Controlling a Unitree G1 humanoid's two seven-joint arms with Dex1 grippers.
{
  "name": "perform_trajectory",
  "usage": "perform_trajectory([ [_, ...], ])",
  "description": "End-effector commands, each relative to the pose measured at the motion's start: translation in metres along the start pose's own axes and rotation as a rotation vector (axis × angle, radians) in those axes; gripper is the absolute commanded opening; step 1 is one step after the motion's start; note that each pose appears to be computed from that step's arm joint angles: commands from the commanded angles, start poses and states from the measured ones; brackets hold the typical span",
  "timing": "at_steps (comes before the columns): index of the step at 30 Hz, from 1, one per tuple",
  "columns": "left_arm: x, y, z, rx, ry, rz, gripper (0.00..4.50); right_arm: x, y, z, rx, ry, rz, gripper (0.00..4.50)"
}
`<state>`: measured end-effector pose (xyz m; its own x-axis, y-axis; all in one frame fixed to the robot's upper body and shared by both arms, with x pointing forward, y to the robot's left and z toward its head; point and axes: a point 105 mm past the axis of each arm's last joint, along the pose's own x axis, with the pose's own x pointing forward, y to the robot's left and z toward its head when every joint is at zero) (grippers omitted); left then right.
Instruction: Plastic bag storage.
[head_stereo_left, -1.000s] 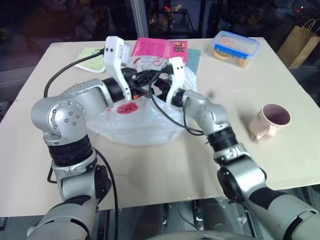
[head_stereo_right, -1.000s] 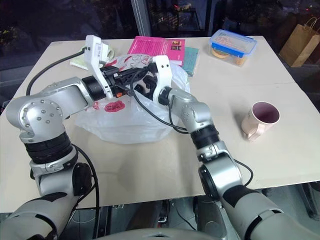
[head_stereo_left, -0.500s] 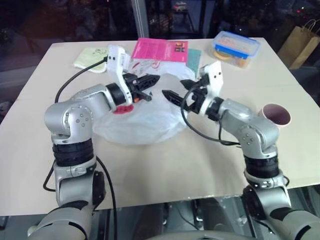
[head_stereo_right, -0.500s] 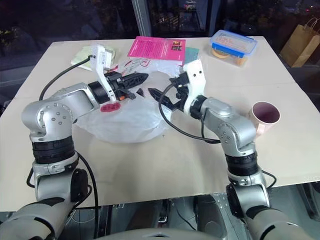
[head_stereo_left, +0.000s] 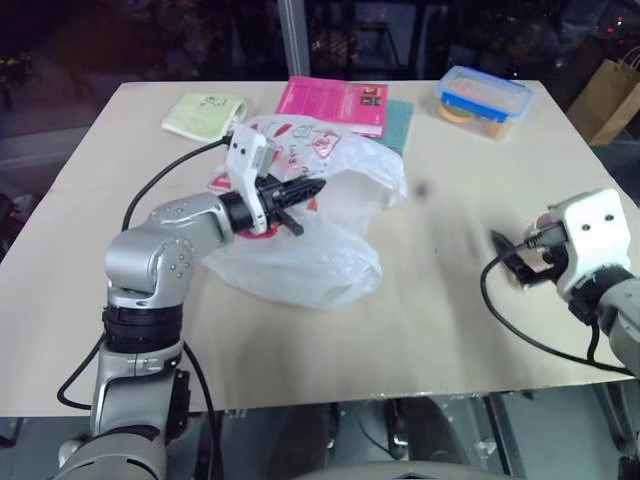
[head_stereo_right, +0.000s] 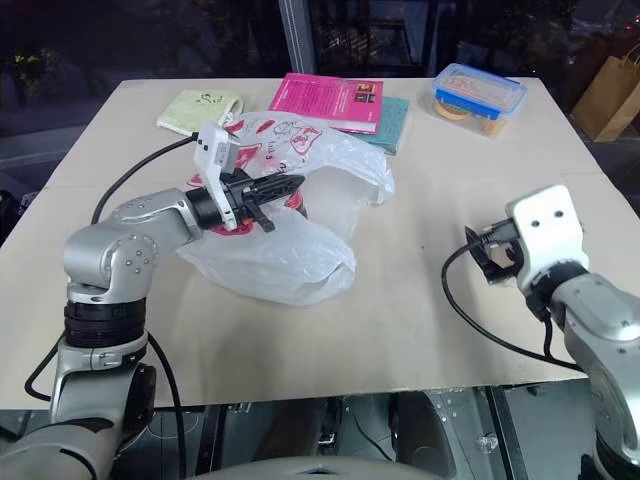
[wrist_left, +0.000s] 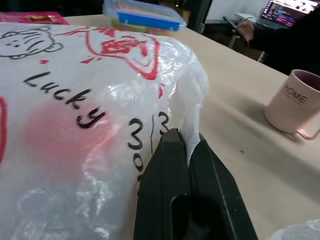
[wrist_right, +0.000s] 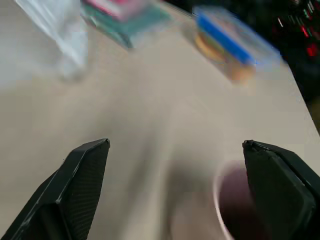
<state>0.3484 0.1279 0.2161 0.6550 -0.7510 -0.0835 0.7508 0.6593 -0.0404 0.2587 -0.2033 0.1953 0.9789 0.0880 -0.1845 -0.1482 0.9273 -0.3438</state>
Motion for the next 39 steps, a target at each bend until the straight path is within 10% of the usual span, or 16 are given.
perform_trajectory([
  [1, 0.004, -0.002, 0.014, 0.044, -0.045, -0.019, 0.00, -0.006, -0.005, -0.005, 0.062, -0.007, -0.140, 4.47],
  [17, 0.009, -0.005, 0.031, 0.065, -0.089, -0.010, 0.00, -0.017, -0.005, -0.053, 0.313, 0.118, -0.424, 4.47],
  [27, 0.006, -0.002, 0.032, 0.071, -0.089, 0.014, 0.00, -0.001, -0.007, -0.052, 0.293, 0.078, -0.362, 0.45],
  [33, 0.005, -0.001, 0.033, 0.069, -0.090, 0.016, 0.00, 0.004, 0.007, -0.028, 0.292, -0.035, -0.219, 0.30],
  [39, -0.004, -0.009, 0.040, 0.069, -0.098, -0.054, 0.00, 0.015, 0.078, 0.029, 0.259, -0.211, 0.311, 0.30],
])
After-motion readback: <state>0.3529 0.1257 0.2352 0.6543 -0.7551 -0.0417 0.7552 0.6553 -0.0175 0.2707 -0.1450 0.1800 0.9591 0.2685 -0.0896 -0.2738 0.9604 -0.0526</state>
